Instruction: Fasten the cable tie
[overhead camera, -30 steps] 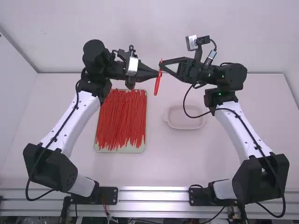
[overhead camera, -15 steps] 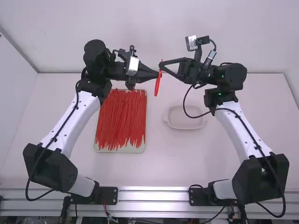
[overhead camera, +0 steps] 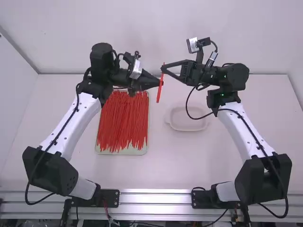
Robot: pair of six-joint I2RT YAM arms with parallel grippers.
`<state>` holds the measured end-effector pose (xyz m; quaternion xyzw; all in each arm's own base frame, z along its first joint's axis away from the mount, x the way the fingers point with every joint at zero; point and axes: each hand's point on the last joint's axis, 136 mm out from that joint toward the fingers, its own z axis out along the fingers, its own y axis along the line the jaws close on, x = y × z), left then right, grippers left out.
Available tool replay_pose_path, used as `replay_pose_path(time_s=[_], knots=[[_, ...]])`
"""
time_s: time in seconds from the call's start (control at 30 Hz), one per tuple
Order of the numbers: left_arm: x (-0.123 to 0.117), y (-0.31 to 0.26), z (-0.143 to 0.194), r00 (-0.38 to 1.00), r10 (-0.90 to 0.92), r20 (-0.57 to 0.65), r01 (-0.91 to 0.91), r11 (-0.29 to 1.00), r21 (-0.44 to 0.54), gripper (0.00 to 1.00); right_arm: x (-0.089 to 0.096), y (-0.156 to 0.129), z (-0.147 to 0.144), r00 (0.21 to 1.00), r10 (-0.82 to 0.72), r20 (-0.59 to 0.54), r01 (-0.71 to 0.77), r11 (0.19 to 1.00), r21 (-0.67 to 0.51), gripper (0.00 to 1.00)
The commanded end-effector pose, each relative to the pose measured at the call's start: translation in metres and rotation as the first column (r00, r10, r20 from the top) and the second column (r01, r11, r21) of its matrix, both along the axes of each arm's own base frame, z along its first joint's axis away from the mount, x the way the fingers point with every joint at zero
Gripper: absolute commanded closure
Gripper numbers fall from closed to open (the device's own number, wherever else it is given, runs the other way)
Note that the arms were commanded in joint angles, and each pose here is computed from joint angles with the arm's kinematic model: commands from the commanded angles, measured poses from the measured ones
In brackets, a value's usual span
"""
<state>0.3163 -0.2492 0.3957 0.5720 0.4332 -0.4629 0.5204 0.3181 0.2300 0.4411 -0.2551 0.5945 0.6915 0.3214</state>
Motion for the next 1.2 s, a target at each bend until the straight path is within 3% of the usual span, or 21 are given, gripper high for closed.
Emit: replay_pose_path(time_s=[0.0,0.4,0.8,1.17], knots=[[-0.005,0.0,-0.004,1.0,-0.01,-0.03,0.01,1.0,0.008,0.98,0.005,-0.009,0.017,0.997,-0.065,0.031,0.064,0.997,0.045,1.0],[-0.019,0.003,-0.036,0.946,0.0,-0.324,0.028,0.996,0.081,0.98,0.015,-0.028,0.029,0.991,-0.122,0.06,0.119,0.992,0.052,1.0],[-0.048,0.01,-0.065,0.959,-0.037,-0.281,0.073,0.99,0.12,0.98,0.019,-0.051,0.061,0.973,-0.187,0.134,0.179,0.981,0.069,1.0],[-0.052,0.011,-0.069,0.962,-0.037,-0.269,0.074,0.989,0.132,0.98,0.017,-0.063,0.082,0.957,-0.22,0.189,0.208,0.975,0.081,1.0]])
